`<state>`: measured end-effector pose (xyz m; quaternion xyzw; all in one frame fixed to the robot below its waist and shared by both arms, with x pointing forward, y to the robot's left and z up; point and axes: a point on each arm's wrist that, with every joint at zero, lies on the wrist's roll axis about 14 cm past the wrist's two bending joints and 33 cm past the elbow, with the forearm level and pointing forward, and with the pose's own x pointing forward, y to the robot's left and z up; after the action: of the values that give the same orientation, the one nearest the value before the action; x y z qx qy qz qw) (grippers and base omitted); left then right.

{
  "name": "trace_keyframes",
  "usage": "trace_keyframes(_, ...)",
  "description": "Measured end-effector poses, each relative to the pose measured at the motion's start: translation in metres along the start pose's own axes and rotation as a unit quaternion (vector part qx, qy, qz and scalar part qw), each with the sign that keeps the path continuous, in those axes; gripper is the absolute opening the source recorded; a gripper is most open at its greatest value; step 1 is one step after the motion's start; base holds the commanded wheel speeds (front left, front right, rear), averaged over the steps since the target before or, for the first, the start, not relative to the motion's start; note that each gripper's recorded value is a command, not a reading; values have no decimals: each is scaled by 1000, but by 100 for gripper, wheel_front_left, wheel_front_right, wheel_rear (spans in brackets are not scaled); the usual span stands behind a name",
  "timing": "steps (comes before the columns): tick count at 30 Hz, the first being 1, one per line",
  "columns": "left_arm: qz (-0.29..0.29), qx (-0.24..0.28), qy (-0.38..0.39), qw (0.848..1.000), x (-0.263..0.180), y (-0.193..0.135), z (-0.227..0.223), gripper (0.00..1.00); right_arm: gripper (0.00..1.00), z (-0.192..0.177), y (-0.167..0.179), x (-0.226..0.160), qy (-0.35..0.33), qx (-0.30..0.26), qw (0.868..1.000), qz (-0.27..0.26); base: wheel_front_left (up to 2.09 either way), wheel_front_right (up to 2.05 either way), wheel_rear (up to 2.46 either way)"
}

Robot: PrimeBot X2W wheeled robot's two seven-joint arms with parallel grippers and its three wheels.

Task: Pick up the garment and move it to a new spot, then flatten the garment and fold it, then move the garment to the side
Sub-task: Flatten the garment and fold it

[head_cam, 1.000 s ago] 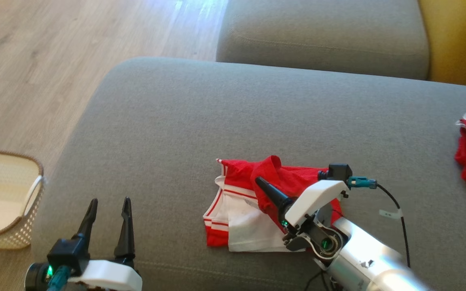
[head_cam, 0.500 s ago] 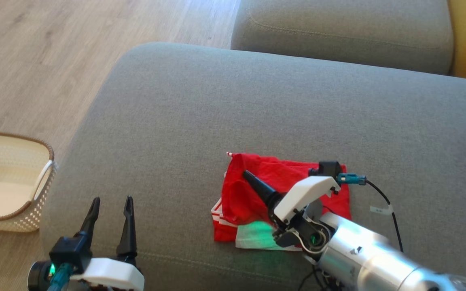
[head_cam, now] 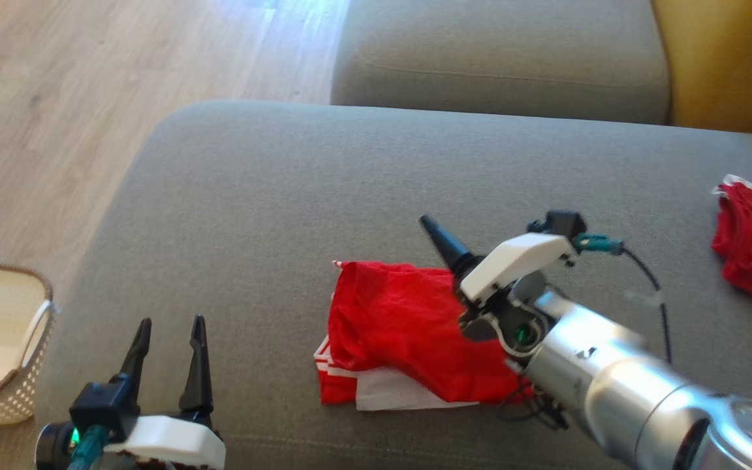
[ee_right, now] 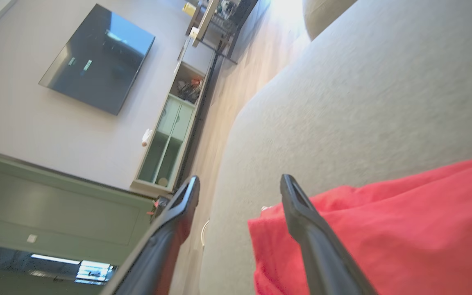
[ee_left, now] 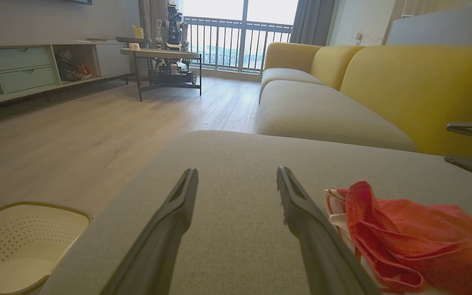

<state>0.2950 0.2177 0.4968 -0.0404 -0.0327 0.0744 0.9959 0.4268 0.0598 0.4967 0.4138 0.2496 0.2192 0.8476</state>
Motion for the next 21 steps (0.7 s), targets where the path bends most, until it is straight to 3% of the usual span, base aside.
trace_keyframes(4, -12, 0, -8, 1000, 5, -7, 5, 100, 100, 39, -14, -6, -48, -40, 998, -26, 0, 0, 0)
trace_keyframes(7, -21, 0, -13, 1000, 9, -12, 8, 100, 100, 70, -24, -13, -76, -112, 990, -42, 0, 0, 0)
trace_keyframes(12, -30, -4, -20, 999, 17, -20, 13, 100, 100, 138, -26, -30, -130, -231, 962, -59, 0, 0, 0)
trace_keyframes(21, -47, -9, -14, 999, 27, -34, 9, 100, 100, 230, -60, -91, -225, -339, 908, -100, 0, 0, 0)
